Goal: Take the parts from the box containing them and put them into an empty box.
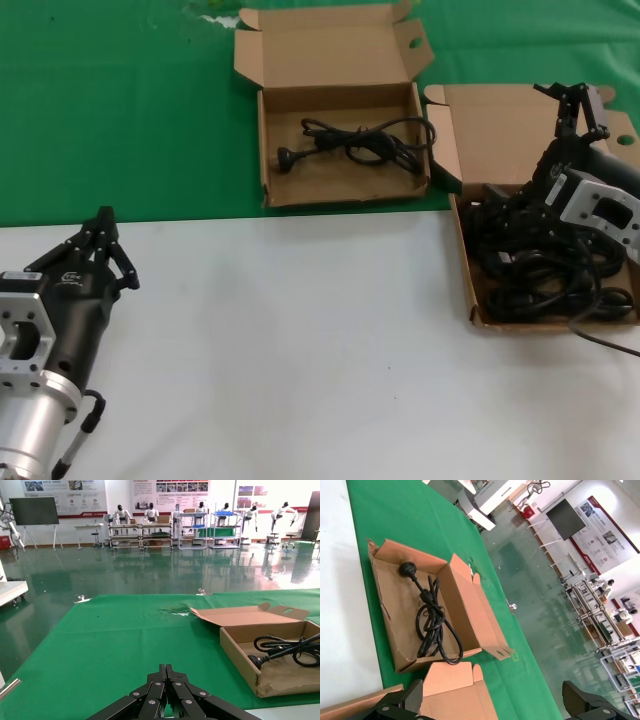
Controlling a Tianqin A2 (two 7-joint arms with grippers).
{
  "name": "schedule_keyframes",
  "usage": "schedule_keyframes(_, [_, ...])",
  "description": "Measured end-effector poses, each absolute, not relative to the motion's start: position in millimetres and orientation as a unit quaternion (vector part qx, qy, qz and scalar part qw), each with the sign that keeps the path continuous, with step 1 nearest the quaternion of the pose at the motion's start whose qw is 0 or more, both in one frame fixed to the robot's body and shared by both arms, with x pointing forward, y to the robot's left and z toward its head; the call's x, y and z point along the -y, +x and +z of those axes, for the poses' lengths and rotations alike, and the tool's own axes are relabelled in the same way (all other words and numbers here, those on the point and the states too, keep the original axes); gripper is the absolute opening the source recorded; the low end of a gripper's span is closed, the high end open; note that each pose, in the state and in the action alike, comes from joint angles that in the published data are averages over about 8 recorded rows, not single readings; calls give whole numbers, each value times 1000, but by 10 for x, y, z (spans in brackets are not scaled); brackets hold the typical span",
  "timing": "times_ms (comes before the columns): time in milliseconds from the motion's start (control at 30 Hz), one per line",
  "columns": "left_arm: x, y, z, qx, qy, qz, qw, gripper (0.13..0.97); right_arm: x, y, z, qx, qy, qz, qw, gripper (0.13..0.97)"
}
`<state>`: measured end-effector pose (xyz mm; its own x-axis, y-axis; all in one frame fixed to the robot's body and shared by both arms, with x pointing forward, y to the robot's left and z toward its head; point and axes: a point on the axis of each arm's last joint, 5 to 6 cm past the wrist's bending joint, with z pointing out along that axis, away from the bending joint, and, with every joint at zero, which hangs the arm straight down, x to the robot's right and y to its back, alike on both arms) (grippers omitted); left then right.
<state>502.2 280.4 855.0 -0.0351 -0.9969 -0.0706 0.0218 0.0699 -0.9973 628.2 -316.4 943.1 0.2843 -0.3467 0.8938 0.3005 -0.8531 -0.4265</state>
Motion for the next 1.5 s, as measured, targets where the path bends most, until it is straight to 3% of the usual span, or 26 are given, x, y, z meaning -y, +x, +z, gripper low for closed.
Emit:
schedule_keyframes(533, [-2804,5022,8550,-521,-468,-496,513,230,3040,6126,9254,-85,-730,-595,325,966])
schedule_keyframes(833, [-2804,5022,8550,-521,-468,-496,513,373,2967,6000,9133,-139,-710,-589,362,966])
schedule_keyframes(1100, [-2804,5022,8550,-521,-468,-496,513,581,2914,5880,9030,-188,-688,-581,391,966])
schedule_keyframes(1500, [-2804,5022,8550,-521,-468,-496,513,806,2854,5687,8888,-263,-652,-567,430,966])
